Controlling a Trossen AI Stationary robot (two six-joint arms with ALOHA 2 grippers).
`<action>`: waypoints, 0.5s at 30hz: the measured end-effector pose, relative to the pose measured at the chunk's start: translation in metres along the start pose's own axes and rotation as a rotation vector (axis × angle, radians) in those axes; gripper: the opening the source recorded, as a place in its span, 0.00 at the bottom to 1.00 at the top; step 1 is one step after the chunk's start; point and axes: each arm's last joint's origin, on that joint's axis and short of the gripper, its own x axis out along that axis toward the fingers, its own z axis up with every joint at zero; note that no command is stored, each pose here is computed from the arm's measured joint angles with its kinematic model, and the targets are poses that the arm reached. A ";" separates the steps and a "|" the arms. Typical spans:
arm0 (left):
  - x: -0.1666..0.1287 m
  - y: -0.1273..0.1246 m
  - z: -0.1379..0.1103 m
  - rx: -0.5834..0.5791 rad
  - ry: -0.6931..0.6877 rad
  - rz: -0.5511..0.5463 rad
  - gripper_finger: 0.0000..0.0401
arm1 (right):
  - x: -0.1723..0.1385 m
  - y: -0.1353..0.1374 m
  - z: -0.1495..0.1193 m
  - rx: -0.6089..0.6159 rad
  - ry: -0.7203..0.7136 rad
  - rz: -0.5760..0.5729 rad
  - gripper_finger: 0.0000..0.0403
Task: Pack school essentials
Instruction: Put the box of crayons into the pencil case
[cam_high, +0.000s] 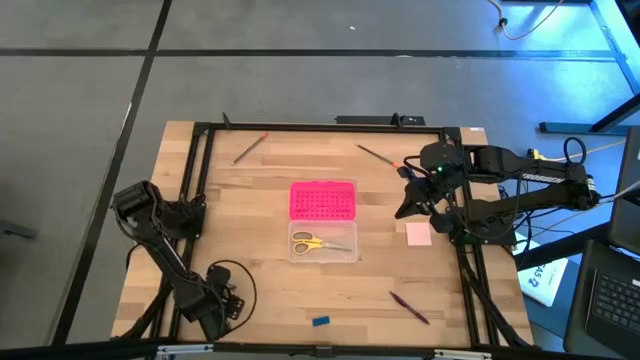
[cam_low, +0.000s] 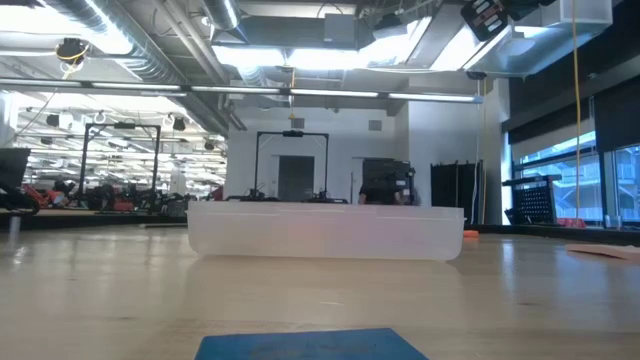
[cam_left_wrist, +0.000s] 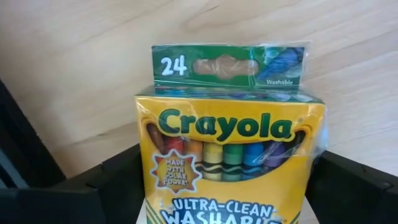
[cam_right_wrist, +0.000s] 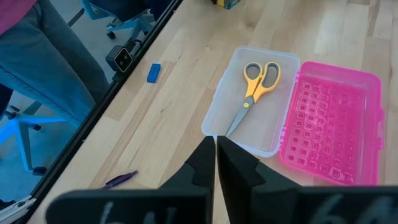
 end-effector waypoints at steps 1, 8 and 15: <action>0.000 0.000 0.000 0.000 0.000 0.000 0.87 | 0.000 0.000 0.000 0.000 0.000 0.000 0.05; 0.000 -0.001 0.001 -0.005 0.007 0.003 0.79 | 0.000 0.000 0.000 0.000 0.000 0.000 0.05; 0.000 -0.004 0.005 0.015 0.015 0.011 0.77 | 0.000 0.000 0.000 0.000 0.000 0.000 0.05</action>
